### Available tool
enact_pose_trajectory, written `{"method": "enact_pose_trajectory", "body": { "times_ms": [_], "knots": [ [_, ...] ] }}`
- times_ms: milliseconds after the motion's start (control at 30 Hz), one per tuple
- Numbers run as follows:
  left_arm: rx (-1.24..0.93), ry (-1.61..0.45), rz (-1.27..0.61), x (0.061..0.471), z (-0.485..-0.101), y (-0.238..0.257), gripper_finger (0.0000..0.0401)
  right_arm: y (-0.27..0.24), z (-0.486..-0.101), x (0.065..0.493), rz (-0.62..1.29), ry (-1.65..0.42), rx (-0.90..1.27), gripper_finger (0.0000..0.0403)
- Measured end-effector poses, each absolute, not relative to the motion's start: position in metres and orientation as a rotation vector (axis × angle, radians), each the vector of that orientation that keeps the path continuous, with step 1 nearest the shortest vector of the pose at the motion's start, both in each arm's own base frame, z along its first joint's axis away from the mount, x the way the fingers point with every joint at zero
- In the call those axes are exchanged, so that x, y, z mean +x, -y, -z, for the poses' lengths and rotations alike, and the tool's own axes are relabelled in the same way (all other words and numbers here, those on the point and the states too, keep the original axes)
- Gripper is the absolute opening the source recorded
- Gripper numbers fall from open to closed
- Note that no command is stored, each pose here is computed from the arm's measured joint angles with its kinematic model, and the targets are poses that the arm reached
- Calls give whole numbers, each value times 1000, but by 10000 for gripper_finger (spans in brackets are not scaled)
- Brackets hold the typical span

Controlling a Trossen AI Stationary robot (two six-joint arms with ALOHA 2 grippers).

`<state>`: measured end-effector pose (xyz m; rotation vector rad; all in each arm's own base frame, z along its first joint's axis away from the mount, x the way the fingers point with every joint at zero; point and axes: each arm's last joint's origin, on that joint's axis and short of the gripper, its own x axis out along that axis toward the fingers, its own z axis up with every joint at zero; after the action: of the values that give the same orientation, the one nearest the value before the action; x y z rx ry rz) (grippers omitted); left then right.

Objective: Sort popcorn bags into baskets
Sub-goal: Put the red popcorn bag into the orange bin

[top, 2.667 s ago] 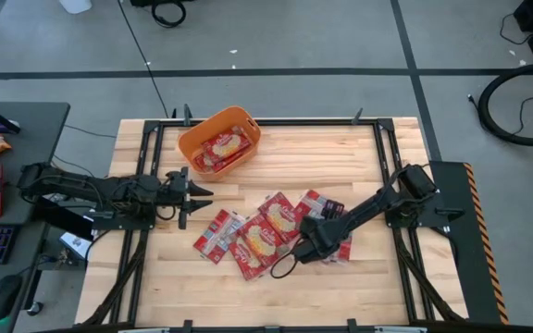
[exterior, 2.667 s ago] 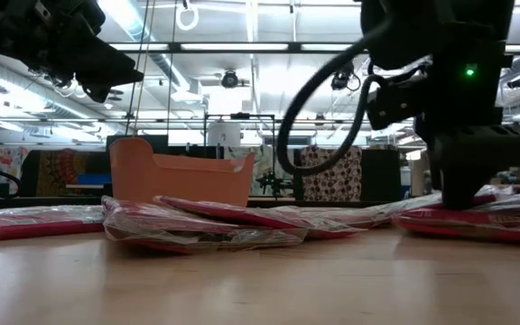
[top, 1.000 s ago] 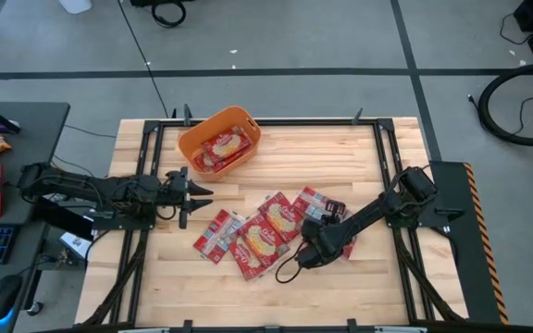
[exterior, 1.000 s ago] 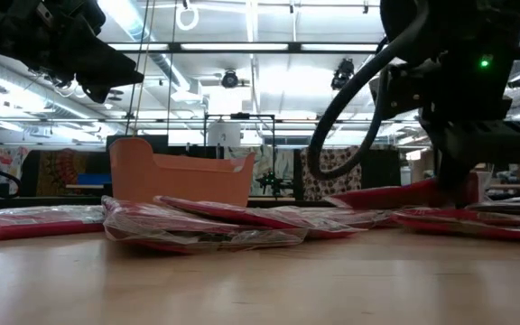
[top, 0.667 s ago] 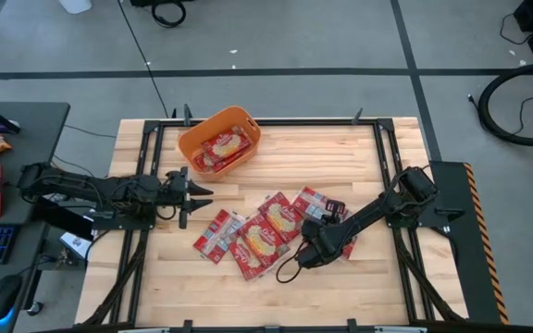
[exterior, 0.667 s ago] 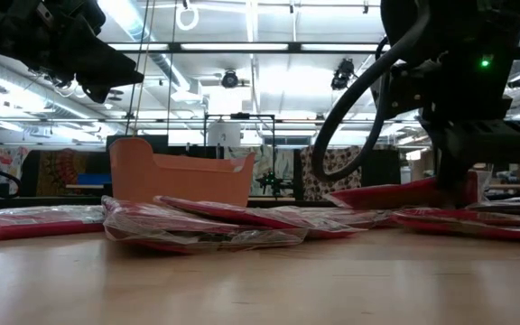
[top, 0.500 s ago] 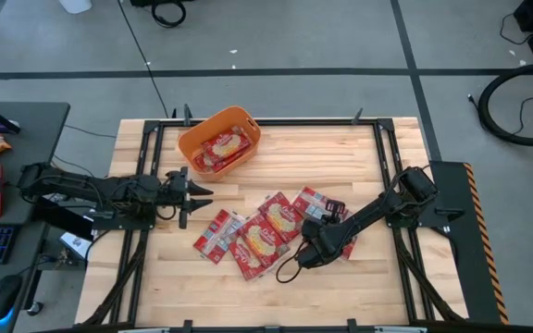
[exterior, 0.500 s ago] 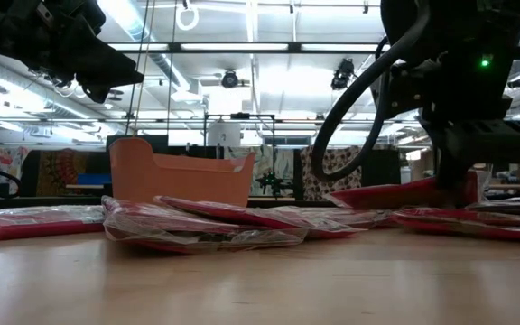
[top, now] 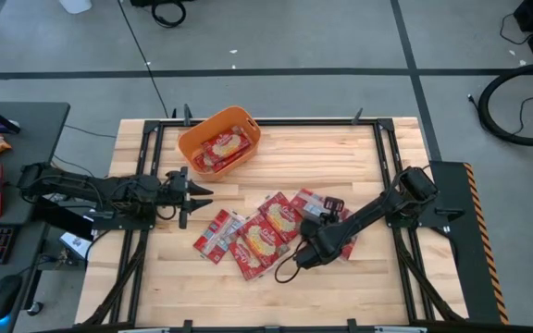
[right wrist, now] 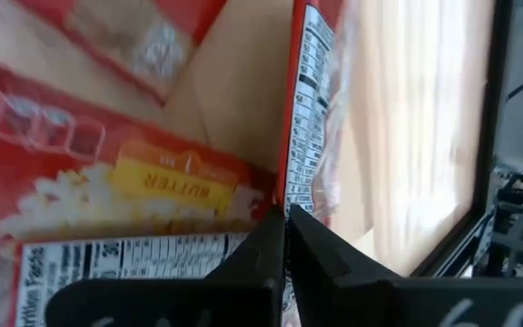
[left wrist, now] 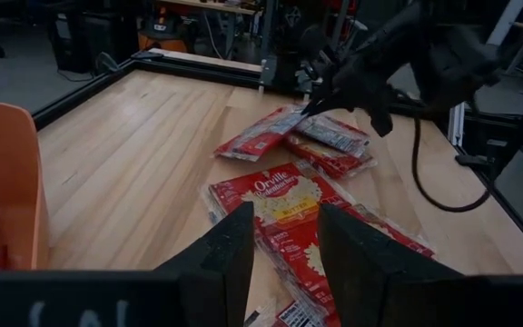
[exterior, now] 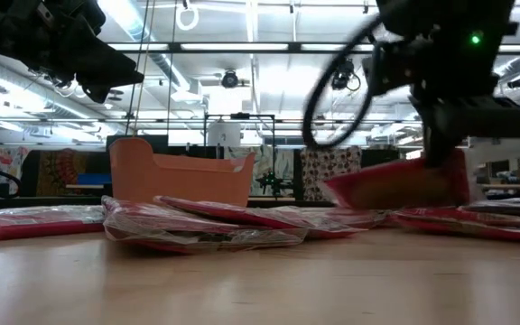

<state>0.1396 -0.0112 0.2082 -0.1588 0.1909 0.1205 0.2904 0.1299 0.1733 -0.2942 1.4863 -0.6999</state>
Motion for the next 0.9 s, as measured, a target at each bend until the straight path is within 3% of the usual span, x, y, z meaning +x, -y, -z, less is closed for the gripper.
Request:
{"method": "enact_pose_trajectory", "body": {
  "times_ms": [900],
  "knots": [
    [-159, -191, -120, 140, -208, 11, 128, -134, -229, 326, 679, -1202, -458, 14]
  ]
}}
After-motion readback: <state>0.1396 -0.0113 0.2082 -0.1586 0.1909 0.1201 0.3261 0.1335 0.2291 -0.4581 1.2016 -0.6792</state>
